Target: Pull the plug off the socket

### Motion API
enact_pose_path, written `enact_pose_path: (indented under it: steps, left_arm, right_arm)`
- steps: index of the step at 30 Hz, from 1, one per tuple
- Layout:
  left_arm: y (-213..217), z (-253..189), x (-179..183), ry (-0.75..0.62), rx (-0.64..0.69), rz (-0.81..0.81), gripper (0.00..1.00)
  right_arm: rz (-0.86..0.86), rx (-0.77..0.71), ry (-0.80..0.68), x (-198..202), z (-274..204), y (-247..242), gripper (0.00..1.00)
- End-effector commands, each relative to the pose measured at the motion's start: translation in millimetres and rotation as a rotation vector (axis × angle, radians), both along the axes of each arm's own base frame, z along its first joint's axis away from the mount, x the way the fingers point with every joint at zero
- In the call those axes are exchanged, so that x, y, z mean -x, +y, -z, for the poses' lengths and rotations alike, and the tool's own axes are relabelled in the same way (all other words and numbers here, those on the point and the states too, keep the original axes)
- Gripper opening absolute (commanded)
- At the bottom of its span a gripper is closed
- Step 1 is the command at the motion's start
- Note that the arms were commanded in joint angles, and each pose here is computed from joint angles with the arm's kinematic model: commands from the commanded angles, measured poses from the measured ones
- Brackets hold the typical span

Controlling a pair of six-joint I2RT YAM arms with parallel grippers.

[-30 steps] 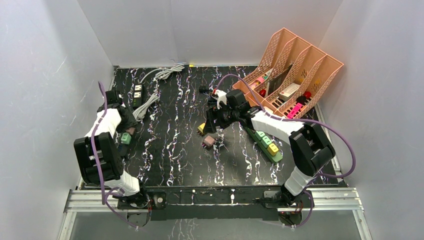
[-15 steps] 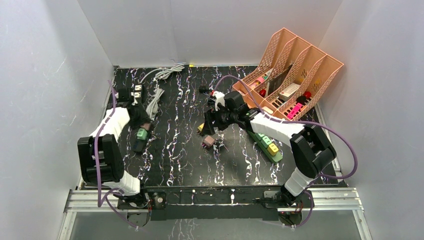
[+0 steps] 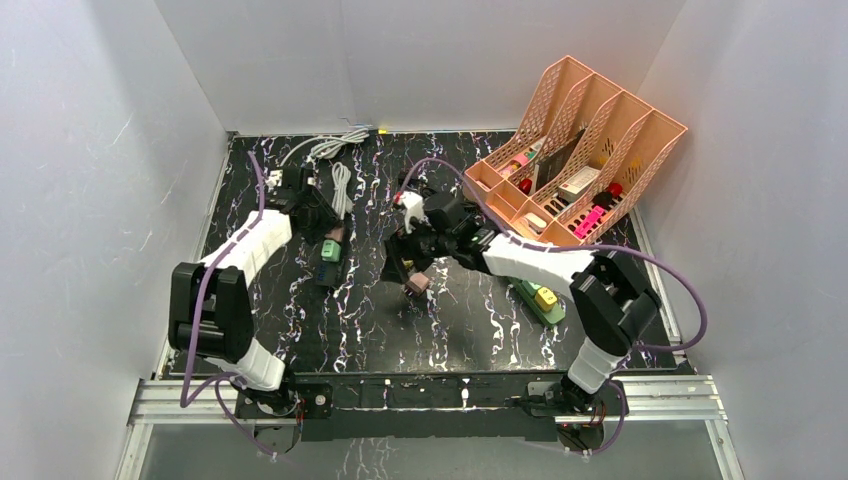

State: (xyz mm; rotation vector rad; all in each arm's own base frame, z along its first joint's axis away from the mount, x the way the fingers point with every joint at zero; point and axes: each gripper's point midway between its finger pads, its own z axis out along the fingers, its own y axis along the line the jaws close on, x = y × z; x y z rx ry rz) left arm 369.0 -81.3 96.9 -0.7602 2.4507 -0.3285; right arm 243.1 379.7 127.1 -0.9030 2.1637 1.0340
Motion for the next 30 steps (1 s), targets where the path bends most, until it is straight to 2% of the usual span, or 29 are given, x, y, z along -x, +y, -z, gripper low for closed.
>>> enact_pose_path:
  steps: [1,13,18,25,30]
  left_arm:
    - [-27.7,-21.8,-24.9,-0.092,0.073,-0.021,0.00]
    - [-48.5,-72.9,-25.5,-0.233,0.176,0.038,0.00]
    - [-53.4,-86.6,-22.1,-0.262,0.213,0.052,0.00]
    - [-66.7,-93.7,-17.9,-0.277,0.302,0.077,0.00]
    - [-70.2,-97.6,-15.3,-0.284,0.328,0.085,0.00]
  right_arm:
    - [-0.075,-0.125,-0.115,-0.1,-31.0,48.1,0.98]
    - [0.069,-0.346,0.175,-23.7,-10.7,102.2,0.98]
    - [0.117,-0.365,0.198,-34.3,-0.2,109.9,0.98]
    - [0.086,-0.406,0.190,-37.9,1.3,120.8,0.98]
    - [0.078,-0.423,0.188,-40.5,7.0,126.4,0.89]
